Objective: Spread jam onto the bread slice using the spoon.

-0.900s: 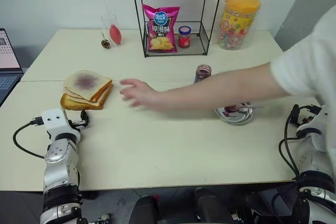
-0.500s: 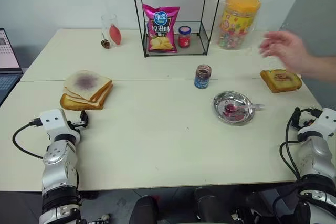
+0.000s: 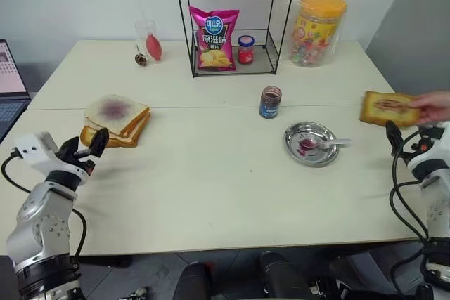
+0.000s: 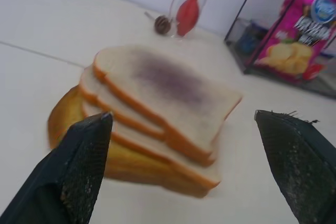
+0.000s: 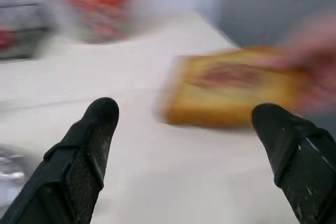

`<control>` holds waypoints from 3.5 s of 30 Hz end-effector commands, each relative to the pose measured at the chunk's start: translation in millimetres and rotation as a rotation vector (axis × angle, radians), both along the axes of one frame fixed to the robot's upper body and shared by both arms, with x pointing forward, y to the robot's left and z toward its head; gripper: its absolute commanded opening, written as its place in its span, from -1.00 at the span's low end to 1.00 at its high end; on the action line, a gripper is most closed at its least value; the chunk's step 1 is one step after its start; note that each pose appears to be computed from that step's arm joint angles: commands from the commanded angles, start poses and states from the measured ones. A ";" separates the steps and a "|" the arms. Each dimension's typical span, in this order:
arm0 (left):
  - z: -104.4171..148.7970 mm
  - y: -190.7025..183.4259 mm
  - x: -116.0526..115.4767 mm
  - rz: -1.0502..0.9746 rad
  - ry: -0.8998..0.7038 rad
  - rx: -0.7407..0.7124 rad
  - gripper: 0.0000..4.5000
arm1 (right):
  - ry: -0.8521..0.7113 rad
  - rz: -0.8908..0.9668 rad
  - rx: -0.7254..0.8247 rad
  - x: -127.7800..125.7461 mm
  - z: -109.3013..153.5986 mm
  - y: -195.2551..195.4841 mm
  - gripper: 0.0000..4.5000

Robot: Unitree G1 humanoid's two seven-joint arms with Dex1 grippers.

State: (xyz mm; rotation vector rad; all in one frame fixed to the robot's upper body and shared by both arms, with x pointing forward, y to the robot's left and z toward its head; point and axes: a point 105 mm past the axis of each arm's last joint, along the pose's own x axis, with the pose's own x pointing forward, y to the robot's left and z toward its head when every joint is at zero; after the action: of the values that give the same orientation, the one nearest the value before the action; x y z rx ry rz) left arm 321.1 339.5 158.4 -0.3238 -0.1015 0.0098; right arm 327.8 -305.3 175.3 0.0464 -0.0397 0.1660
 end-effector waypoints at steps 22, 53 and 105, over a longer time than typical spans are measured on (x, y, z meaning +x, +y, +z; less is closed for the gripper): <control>0.5 11.3 51.5 0.082 0.062 -0.220 1.00 | 0.086 1.009 -0.115 -36.6 50.5 189.7 0.99; 11.5 9.3 62.2 0.074 0.057 -0.233 1.00 | 0.049 0.945 -0.080 -33.7 58.8 184.3 0.99; 28.3 -5.6 82.5 -0.049 0.064 -0.255 -0.99 | 0.025 0.924 -0.059 -32.9 66.5 184.5 1.00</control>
State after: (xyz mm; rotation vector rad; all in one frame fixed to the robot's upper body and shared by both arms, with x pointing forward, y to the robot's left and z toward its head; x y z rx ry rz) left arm 400.3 336.4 151.3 -0.6104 0.0629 0.0458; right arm 302.1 -123.3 225.7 0.0215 0.0796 1.0660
